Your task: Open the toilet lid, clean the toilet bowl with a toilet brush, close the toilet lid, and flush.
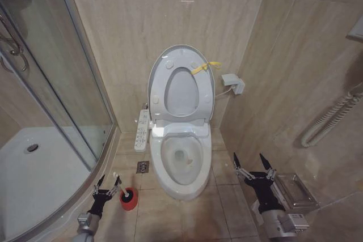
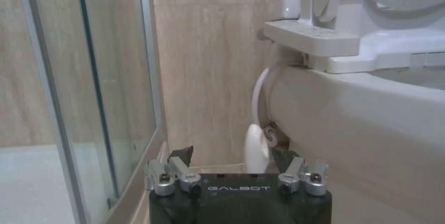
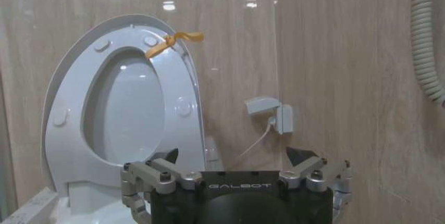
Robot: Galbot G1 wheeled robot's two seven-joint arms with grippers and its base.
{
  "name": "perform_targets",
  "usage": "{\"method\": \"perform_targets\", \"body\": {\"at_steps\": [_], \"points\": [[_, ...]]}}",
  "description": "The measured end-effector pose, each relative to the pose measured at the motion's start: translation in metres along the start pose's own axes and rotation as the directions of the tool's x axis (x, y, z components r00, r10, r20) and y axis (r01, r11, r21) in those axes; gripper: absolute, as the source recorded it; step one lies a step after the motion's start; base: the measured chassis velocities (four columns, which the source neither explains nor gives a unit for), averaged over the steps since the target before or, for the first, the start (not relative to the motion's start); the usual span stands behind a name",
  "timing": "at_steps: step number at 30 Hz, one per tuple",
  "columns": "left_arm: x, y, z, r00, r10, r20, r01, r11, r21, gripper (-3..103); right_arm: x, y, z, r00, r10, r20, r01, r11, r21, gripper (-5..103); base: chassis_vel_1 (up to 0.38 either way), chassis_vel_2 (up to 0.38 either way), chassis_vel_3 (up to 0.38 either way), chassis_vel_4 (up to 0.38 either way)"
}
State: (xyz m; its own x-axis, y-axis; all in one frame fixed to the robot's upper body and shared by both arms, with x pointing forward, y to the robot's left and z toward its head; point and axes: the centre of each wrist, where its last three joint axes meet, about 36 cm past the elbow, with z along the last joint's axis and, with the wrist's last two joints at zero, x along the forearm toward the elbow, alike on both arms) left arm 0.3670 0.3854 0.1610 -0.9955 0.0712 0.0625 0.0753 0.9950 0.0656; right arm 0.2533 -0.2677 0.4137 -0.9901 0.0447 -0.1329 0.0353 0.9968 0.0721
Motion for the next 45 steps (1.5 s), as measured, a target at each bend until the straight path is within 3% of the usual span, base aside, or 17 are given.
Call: {"method": "perform_targets", "body": {"at_steps": [4, 5, 12, 19, 20, 27, 28, 45], "points": [[-0.010, 0.001, -0.001, 1.000, 0.009, 0.001, -0.009, 1.000, -0.006, 79, 0.000, 0.000, 0.000, 1.000, 0.000, 0.000, 0.000, 1.000, 0.000, 100, 0.000, 0.000, 0.000, 0.000], [-0.012, 0.001, -0.001, 1.000, 0.015, 0.001, -0.015, 1.000, -0.007, 83, 0.000, 0.000, 0.000, 1.000, 0.000, 0.000, 0.000, 1.000, 0.000, 100, 0.000, 0.000, 0.000, 0.000], [-0.022, -0.006, -0.001, 0.999, 0.040, -0.004, -0.040, 0.999, -0.002, 80, 0.000, 0.000, 0.000, 1.000, 0.000, 0.000, 0.000, 1.000, 0.000, 100, 0.000, 0.000, 0.000, 0.000], [-0.017, -0.012, 0.002, 1.000, 0.002, -0.026, -0.001, 1.000, 0.018, 80, 0.000, 0.000, 0.000, 1.000, 0.000, 0.000, 0.000, 1.000, 0.000, 100, 0.000, 0.000, 0.000, 0.000], [-0.016, -0.012, 0.003, 1.000, 0.000, -0.027, 0.001, 1.000, 0.020, 53, 0.000, 0.000, 0.000, 1.000, 0.000, 0.000, 0.000, 1.000, 0.000, 100, 0.000, 0.000, 0.000, 0.000], [-0.015, -0.009, 0.005, 1.000, 0.009, -0.023, -0.008, 1.000, 0.030, 53, 0.000, 0.000, 0.000, 1.000, 0.000, 0.000, 0.000, 1.000, 0.000, 100, 0.000, 0.000, 0.000, 0.000], [-0.015, -0.009, 0.005, 1.000, 0.013, -0.021, -0.012, 0.999, 0.032, 26, 0.000, 0.000, 0.000, 1.000, 0.000, 0.000, 0.000, 1.000, 0.000, 100, 0.000, 0.000, 0.000, 0.000], [0.009, -0.011, 0.001, 0.999, 0.024, 0.030, -0.026, 0.997, 0.070, 23, 0.000, 0.000, 0.000, 1.000, 0.000, 0.000, 0.000, 1.000, 0.000, 100, 0.000, 0.000, 0.000, 0.000]]}}
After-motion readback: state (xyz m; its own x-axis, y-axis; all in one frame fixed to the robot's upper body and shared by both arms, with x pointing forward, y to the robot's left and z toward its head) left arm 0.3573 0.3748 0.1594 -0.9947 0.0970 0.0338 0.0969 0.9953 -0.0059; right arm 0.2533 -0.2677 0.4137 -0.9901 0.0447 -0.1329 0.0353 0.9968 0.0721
